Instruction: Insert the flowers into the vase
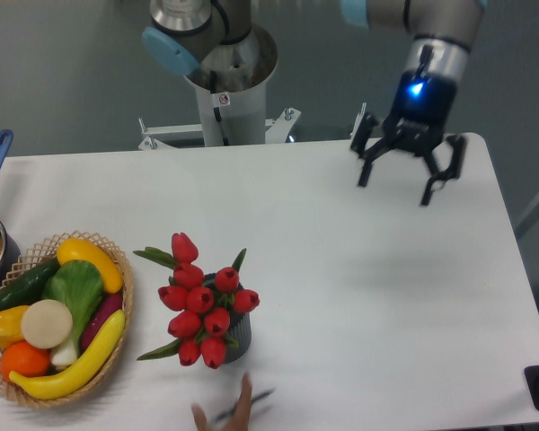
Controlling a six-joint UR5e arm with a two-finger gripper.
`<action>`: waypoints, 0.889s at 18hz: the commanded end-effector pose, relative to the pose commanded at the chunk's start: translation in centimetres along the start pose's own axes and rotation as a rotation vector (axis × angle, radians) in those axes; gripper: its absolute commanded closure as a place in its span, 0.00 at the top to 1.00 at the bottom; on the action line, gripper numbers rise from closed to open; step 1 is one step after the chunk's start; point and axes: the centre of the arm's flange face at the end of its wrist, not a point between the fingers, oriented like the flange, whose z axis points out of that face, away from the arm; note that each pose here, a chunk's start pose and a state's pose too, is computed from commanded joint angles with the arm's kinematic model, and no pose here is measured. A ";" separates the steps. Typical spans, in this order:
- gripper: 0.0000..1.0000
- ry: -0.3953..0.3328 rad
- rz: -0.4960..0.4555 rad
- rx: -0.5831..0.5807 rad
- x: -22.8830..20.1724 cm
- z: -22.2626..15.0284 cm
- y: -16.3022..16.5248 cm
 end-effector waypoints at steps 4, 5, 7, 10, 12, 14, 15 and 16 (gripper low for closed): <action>1.00 0.046 0.124 -0.131 -0.3 -1.4 0.1; 1.00 0.062 0.147 -0.155 -0.4 -1.9 0.5; 1.00 0.094 0.184 -0.191 -0.7 -2.7 0.8; 1.00 0.150 0.266 -0.266 -0.8 -3.6 1.5; 1.00 0.201 0.337 -0.331 -1.1 -4.7 1.9; 1.00 0.262 0.388 -0.403 -1.2 -5.6 2.1; 1.00 0.293 0.415 -0.440 -1.2 -5.9 2.4; 1.00 0.314 0.443 -0.470 -1.2 -6.2 2.5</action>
